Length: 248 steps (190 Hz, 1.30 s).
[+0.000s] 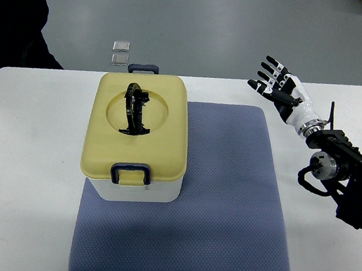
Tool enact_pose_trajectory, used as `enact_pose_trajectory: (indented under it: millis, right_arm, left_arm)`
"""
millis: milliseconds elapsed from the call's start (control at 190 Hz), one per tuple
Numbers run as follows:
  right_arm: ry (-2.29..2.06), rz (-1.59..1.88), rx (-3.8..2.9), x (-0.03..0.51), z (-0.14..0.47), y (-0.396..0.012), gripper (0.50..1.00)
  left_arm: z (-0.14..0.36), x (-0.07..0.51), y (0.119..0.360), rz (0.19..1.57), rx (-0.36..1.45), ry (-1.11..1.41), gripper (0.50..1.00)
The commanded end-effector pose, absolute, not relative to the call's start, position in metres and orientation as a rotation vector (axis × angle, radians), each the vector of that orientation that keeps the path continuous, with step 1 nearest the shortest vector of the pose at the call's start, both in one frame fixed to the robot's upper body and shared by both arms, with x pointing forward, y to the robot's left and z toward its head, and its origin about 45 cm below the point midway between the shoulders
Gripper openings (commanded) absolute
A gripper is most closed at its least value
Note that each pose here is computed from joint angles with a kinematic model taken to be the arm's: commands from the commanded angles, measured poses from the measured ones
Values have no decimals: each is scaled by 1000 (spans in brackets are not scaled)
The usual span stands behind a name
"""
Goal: Open white storage box with right hand
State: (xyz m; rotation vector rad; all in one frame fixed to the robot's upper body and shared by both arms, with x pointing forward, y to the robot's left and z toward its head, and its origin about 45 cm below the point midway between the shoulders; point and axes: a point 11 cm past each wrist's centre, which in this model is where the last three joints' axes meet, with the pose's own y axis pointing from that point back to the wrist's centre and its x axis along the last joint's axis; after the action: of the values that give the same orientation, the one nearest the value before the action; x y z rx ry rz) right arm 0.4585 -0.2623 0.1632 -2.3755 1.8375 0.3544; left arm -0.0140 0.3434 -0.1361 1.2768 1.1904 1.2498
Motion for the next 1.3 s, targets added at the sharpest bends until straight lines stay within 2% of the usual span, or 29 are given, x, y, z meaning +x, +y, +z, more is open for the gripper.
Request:
enact_pose_trajectory:
  millis: [0, 562, 908, 1297]
  right_arm:
    - [1837, 352, -2382, 458, 163, -262, 924]
    - [1842, 344, -2393, 460, 166, -267, 924]
    - [1875, 510, -2553, 460, 152, -261, 921]
    - [1941, 462, -2611, 466, 162, -281, 924]
  left_arm:
    - [-136, -14, 343, 1254, 1275, 1192, 1000]
    - [-136, -14, 342, 1253, 1269, 1196, 1000]
    - [-136, -14, 342, 1252, 1270, 1195, 1000]
    - [-136, -14, 342, 1252, 1270, 1195, 1000]
